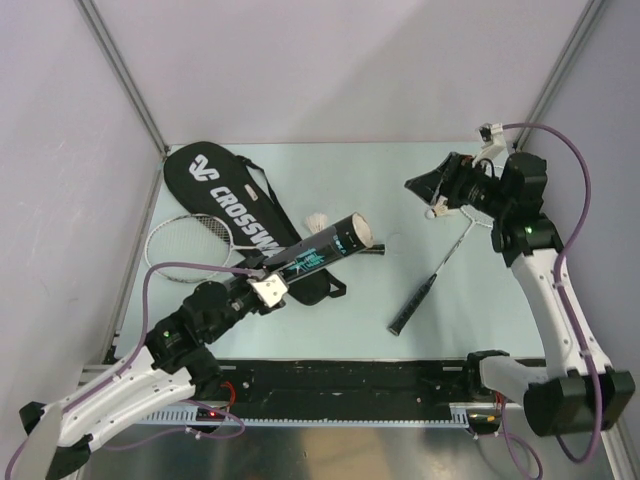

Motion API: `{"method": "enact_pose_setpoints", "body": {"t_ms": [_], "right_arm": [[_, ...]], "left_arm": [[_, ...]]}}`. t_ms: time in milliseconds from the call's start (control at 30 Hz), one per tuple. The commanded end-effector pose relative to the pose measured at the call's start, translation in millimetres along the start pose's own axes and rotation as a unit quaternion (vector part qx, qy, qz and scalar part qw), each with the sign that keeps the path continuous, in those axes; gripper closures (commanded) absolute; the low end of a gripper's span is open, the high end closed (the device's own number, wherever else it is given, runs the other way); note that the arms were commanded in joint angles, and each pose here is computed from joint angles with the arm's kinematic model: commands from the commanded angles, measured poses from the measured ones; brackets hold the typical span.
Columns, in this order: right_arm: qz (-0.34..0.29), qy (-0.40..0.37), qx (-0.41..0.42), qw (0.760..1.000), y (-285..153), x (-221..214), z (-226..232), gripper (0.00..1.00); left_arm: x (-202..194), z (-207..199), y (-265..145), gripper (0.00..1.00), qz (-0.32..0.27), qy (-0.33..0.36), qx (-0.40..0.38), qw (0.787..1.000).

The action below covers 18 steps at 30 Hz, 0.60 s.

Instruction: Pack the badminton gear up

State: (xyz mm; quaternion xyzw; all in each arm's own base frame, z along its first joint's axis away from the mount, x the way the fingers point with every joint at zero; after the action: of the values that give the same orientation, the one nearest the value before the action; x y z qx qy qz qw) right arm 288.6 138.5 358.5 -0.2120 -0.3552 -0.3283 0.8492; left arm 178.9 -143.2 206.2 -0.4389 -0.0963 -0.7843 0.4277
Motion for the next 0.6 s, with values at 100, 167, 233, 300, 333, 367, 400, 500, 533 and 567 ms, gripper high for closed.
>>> {"method": "enact_pose_setpoints", "body": {"t_ms": [100, 167, 233, 300, 333, 367, 400, 500, 533, 567], "right_arm": [[-0.031, -0.058, -0.204, 0.977, 23.4, 31.5, -148.9, 0.20], [-0.028, -0.056, -0.229, 0.971, 28.1, 33.7, -180.8, 0.20], [-0.023, -0.044, -0.246, 0.968, 33.4, 35.1, -209.1, 0.20], [-0.008, -0.018, -0.252, 0.968, 38.3, 33.1, -237.9, 0.20], [-0.003, -0.004, -0.251, 0.968, 39.5, 32.7, -249.3, 0.20], [0.004, 0.012, -0.251, 0.968, 42.5, 31.0, -262.2, 0.21], [0.009, 0.030, -0.248, 0.968, 45.3, 29.5, -275.0, 0.21], [0.022, 0.069, -0.232, 0.970, 51.3, 27.1, -302.8, 0.23], [0.027, 0.084, -0.228, 0.970, 52.7, 26.2, -312.5, 0.24], [0.030, 0.094, -0.224, 0.970, 53.8, 26.7, -319.0, 0.25]], "left_arm": [[43.6, 25.2, -9.7, 0.56, -0.082, -0.057, 0.039, 0.994], [45.0, 26.0, -9.9, 0.56, -0.083, -0.058, 0.040, 0.994], [47.2, 26.4, -10.0, 0.56, -0.087, -0.062, 0.039, 0.994], [47.8, 25.8, -9.5, 0.55, -0.087, -0.064, 0.037, 0.993], [48.1, 25.7, -9.7, 0.55, -0.088, -0.065, 0.036, 0.993], [48.1, 25.6, -9.9, 0.55, -0.089, -0.065, 0.036, 0.993], [47.4, 25.2, -10.0, 0.55, -0.089, -0.066, 0.036, 0.993], [46.3, 24.2, -10.1, 0.54, -0.089, -0.062, 0.035, 0.993], [45.8, 23.7, -9.5, 0.54, -0.088, -0.061, 0.034, 0.994], [45.4, 23.6, -9.0, 0.54, -0.086, -0.061, 0.034, 0.994]]}}
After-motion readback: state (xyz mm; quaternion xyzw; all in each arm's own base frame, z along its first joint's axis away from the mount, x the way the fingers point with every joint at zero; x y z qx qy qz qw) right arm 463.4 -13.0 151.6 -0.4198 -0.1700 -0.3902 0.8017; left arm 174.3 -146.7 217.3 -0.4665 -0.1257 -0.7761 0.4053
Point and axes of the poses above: each gripper's point midway between its finger pads, its own y axis out along the fingers, its own z axis along the line the jaws close on, x = y × z, the point moved 3 cm from there along -y, back along the fingers, and after that the axes turned 6 degrees about y, right-handed, at the moved point
